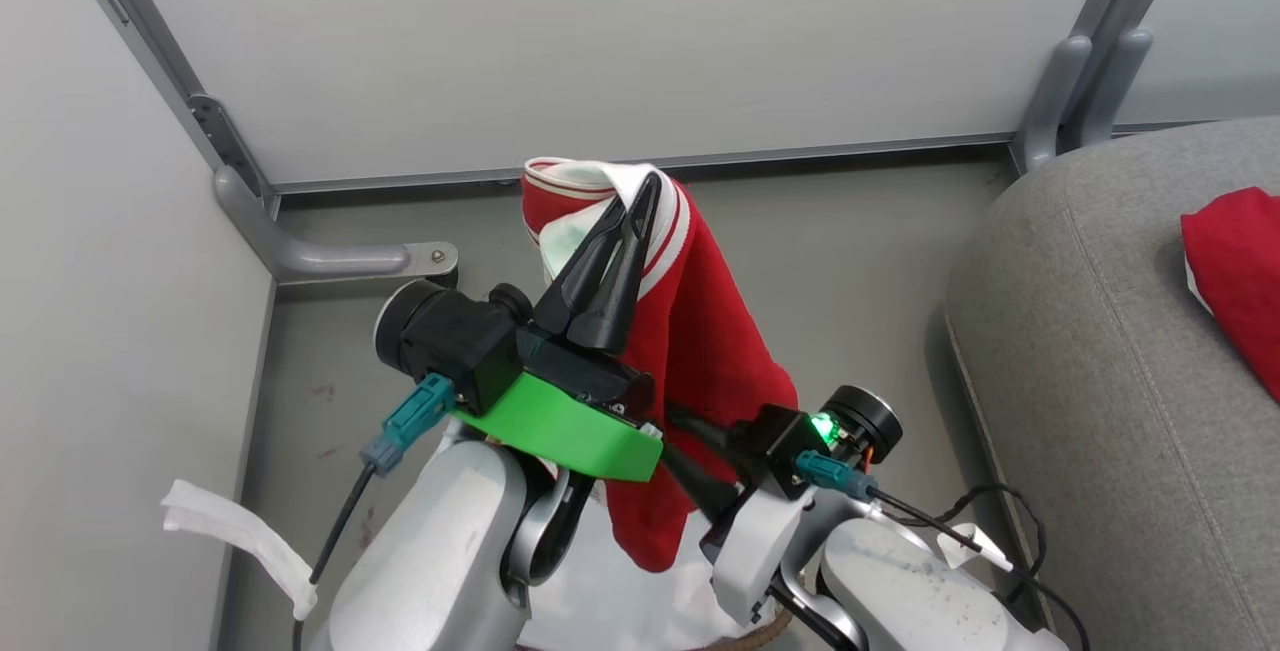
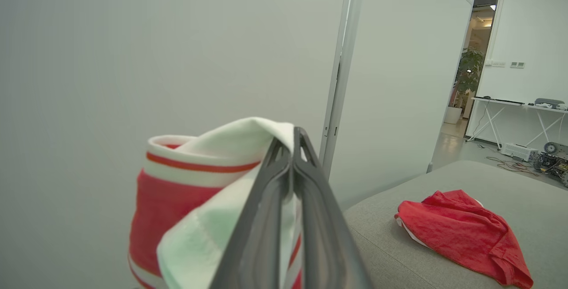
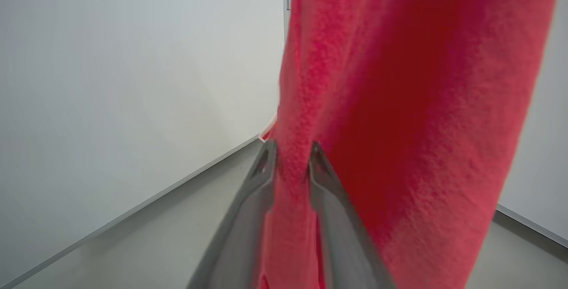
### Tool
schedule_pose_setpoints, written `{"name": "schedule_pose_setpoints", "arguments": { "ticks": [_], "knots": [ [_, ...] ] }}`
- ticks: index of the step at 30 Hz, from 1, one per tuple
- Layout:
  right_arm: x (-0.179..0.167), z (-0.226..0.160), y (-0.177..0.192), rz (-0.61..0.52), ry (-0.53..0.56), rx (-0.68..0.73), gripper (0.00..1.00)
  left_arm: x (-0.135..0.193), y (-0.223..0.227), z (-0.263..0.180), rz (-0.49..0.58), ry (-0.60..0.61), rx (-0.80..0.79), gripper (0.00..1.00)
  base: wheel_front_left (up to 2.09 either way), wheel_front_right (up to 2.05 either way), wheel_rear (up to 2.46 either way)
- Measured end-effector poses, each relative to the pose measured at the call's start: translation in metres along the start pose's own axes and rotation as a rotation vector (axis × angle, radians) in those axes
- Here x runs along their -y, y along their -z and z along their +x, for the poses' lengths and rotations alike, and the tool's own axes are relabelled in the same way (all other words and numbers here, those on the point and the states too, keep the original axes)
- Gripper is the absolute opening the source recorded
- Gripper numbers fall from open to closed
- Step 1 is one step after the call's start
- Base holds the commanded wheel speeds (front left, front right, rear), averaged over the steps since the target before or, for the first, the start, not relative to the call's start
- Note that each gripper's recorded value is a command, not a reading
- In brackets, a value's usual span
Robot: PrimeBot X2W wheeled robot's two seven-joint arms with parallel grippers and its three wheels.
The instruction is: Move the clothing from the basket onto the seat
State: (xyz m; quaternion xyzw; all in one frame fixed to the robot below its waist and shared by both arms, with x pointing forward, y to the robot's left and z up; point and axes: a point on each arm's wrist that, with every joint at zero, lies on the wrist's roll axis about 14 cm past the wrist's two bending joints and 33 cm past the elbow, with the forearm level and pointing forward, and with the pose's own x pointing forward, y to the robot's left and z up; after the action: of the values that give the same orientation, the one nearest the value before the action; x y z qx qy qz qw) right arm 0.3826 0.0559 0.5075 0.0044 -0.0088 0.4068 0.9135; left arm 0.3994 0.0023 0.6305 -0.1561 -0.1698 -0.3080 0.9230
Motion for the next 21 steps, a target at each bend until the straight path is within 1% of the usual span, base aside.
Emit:
{"name": "schedule_pose_setpoints", "arguments": {
  "ticks": [6,7,8,9,15,21],
  "knots": [
    [0.013,-0.002,-0.001,0.026,0.044,0.007,0.0,-0.006,0.005,0.001,-0.006,-0.02,-0.01,0.0,0.0,0.0,0.0],
    [0.017,-0.003,-0.001,0.029,0.056,0.01,0.0,-0.006,0.006,0.001,-0.008,-0.019,-0.011,0.02,0.0,0.0,0.0],
    [0.02,-0.005,-0.003,0.035,0.07,0.017,0.0,-0.006,0.007,0.002,-0.01,-0.022,-0.012,0.25,0.0,0.0,0.0],
    [0.023,-0.008,-0.004,0.041,0.084,0.023,0.0,-0.006,0.01,0.002,-0.012,-0.024,-0.019,1.0,0.0,0.0,0.0],
    [0.051,-0.029,-0.013,0.08,0.207,0.074,0.0,-0.008,0.032,0.003,-0.007,-0.029,-0.076,1.0,0.0,0.0,0.0],
    [0.085,-0.063,-0.024,0.089,0.358,0.125,0.0,0.0,0.063,0.003,-0.014,0.011,-0.151,1.0,0.0,0.0,0.0]
  ]
}}
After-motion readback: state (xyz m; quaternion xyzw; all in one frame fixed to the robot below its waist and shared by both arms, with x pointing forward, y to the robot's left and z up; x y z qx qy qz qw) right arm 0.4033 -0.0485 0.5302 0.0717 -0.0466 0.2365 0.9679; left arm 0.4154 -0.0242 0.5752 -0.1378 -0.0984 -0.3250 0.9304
